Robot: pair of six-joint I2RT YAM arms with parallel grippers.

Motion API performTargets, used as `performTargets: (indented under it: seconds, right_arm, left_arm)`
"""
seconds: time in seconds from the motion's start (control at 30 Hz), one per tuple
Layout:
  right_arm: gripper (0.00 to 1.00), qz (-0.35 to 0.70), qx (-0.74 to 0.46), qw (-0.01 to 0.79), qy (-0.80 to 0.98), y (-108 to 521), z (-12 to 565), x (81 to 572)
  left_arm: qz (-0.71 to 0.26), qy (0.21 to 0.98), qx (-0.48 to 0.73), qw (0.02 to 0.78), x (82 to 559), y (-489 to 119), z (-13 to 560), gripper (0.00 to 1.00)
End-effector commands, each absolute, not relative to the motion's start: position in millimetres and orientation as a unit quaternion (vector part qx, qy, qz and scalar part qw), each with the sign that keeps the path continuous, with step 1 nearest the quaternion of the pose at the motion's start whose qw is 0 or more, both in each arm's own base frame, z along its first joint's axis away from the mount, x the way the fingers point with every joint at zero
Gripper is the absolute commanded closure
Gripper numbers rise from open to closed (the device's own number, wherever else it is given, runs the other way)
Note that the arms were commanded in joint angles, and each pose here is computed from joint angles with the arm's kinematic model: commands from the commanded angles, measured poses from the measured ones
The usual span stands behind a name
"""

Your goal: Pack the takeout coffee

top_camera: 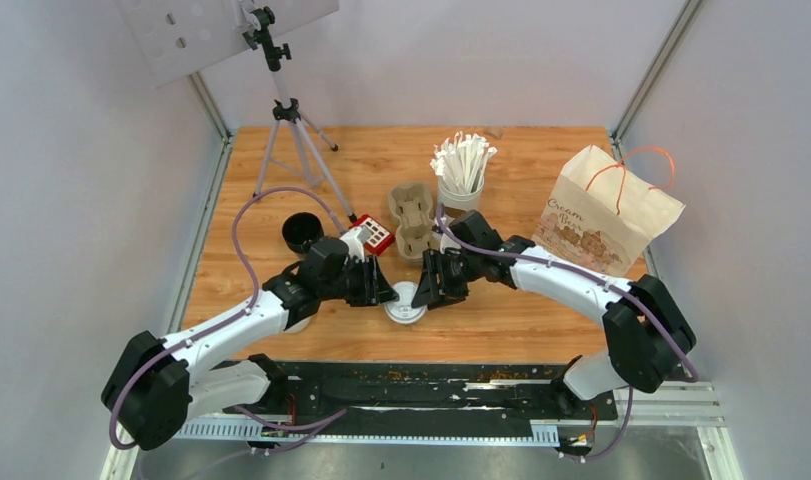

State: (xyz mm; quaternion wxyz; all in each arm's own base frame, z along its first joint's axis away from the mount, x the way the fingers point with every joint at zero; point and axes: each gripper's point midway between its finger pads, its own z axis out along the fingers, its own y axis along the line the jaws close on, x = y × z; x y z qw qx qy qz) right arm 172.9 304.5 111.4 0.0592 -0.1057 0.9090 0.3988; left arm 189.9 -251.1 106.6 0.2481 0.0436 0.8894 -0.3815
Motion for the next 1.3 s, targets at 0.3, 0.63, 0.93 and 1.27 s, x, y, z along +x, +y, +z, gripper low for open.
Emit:
performTargets:
  seconds: [0.3, 0.63, 0.93, 1.27]
  right_arm:
    - [0.22, 0.355, -0.178, 0.179, 0.9, 294, 173, 202]
    - [0.03, 0.261, -0.261, 0.268, 0.89, 305, 192, 211]
    - [0.0, 0.17, -0.312, 0.275, 0.894, 327, 164, 207]
    - [0.0, 0.142, -0.328, 0.281, 0.891, 331, 155, 208]
  left_arm:
    - [-0.365, 0.871, 0.074, 0.319, 208, -247, 171, 0.38]
    - [-0.225, 0.871, 0.019, 0.436, 211, -163, 246, 0.24]
    - [-0.166, 0.88, -0.058, 0.441, 175, -101, 223, 0.0]
    - [-0.146, 0.868, -0.127, 0.458, 167, -74, 204, 0.0]
